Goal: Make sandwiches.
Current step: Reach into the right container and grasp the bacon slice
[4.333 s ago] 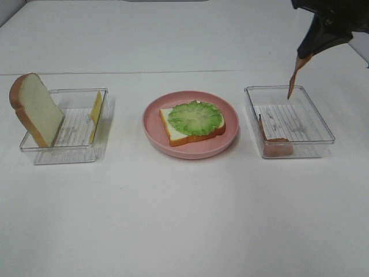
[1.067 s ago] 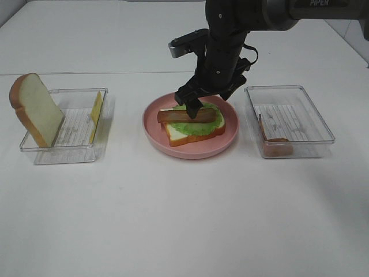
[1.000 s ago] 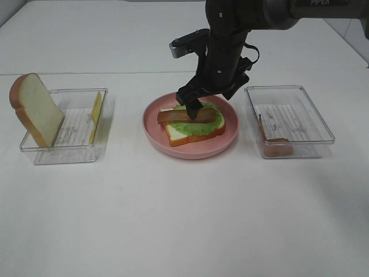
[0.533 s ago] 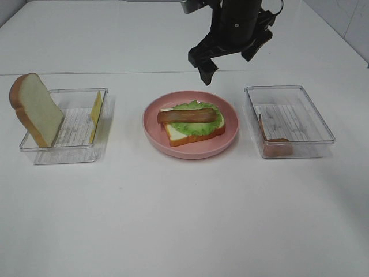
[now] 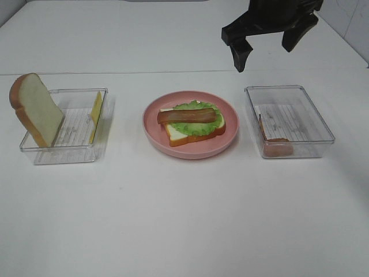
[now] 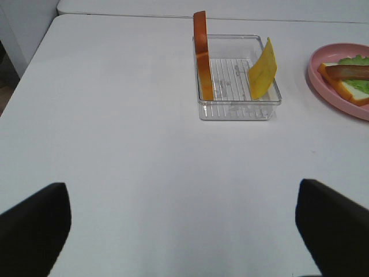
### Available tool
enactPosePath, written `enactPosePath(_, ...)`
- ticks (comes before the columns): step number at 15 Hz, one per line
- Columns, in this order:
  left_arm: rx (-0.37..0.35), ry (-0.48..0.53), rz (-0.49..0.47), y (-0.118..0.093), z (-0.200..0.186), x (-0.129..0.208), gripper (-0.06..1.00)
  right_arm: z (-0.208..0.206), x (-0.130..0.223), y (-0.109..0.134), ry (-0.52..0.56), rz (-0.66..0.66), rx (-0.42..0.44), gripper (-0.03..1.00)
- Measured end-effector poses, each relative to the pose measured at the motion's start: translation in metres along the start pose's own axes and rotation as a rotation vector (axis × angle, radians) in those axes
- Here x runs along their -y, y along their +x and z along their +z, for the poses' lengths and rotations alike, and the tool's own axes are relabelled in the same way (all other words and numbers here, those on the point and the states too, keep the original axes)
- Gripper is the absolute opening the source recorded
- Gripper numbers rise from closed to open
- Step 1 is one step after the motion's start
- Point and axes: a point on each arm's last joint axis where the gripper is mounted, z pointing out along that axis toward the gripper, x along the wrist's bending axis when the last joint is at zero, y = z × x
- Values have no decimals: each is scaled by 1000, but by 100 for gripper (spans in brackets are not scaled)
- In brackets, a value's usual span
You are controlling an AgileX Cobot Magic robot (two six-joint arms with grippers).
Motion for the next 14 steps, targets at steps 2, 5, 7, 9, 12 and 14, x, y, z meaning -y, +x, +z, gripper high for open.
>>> enactPosePath(2,0,0,0,0,0,0,98,4,1,-11,10,43,-24,96)
enactPosePath(5,0,0,0,0,0,0,98,23,15,-14,90,82,-85,96)
enactPosePath(7,0,0,0,0,0,0,98,44,34,-6,191,73,-106,96)
enactPosePath(9,0,0,0,0,0,0,98,55,44,-3,238,70,-110,96)
enactPosePath(12,0,0,0,0,0,0,98,75,55,3,223,70,-120,96)
enactPosePath(14,0,0,0,0,0,0,98,81,55,6,228,75,-131,96)
